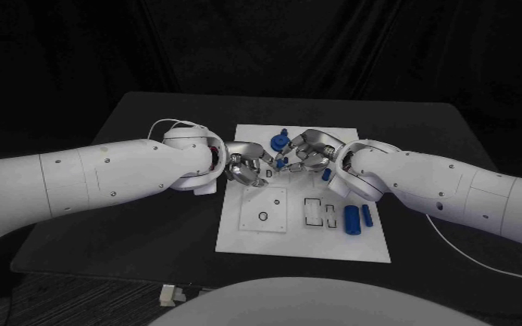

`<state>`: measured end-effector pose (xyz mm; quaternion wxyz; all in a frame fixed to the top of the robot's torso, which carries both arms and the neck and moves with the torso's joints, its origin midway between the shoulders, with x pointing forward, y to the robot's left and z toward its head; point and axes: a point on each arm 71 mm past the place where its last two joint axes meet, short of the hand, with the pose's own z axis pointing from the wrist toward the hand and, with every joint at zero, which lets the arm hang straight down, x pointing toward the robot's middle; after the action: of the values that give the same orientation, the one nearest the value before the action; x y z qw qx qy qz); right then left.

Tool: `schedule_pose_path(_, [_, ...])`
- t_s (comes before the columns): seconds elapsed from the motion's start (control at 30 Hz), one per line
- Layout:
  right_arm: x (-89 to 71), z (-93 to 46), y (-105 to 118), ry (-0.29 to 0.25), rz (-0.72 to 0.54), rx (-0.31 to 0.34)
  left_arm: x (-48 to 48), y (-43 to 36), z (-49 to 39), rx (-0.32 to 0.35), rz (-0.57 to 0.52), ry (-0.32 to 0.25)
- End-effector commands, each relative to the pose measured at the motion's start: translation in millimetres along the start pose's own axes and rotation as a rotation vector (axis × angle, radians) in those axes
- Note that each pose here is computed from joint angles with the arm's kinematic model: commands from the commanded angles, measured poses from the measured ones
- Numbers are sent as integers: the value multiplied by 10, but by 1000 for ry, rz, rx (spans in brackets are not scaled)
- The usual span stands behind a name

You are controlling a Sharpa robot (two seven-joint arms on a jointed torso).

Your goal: Assemble the parts on the task board

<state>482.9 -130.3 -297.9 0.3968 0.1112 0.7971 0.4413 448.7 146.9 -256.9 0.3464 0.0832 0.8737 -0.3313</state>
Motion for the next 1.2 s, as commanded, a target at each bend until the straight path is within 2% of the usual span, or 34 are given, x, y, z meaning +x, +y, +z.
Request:
schedule_pose_path(0.03, [20, 12, -11, 8, -21, 33, -18, -70, 6, 58, -5, -28])
schedule_pose_path(0.47, [57, 38, 5, 26, -60, 47, -40, -102, 24, 76, -5, -59])
schedule_pose_path(1.2, [74, 35, 4, 49, -60, 47, -43, -78, 53, 30, -3, -52])
